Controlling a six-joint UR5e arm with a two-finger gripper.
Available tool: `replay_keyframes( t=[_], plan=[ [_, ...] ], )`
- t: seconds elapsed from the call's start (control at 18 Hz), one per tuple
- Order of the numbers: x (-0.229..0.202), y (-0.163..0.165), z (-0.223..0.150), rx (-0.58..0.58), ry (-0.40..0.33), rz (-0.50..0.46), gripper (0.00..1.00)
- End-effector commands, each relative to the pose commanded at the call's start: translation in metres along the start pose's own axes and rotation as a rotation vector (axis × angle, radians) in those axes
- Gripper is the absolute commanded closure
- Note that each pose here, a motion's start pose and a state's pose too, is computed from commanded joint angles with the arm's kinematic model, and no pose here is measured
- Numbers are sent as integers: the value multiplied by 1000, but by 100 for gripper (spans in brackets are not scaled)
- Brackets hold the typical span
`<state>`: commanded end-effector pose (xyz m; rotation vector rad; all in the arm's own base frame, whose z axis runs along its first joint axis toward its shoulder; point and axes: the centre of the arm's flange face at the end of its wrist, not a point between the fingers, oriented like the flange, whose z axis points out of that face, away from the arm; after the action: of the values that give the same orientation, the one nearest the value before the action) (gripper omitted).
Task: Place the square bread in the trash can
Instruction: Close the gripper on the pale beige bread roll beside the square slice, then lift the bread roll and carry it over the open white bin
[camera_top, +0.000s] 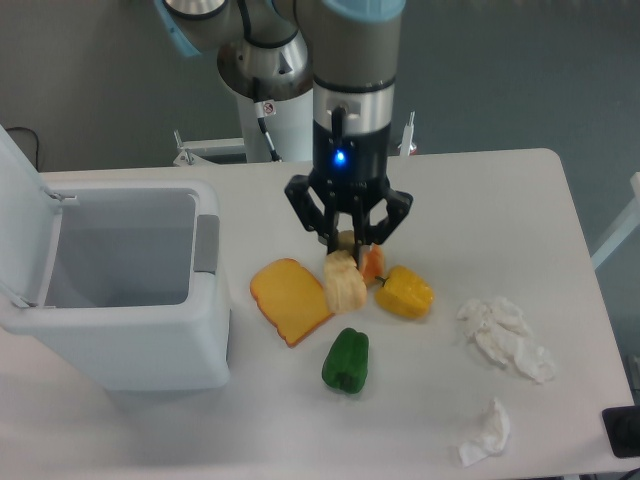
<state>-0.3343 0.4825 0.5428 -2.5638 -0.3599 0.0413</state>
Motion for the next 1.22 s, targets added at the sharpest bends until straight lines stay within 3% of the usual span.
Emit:
replay_keyframes(
  t=[0.22,0.67,1.22],
  plan=[
    [39,-8,-5,34,74,-51,66],
    [124,-19,9,12,161,-26,66],
    [154,-8,27,-26,209,-8,62]
  ],
)
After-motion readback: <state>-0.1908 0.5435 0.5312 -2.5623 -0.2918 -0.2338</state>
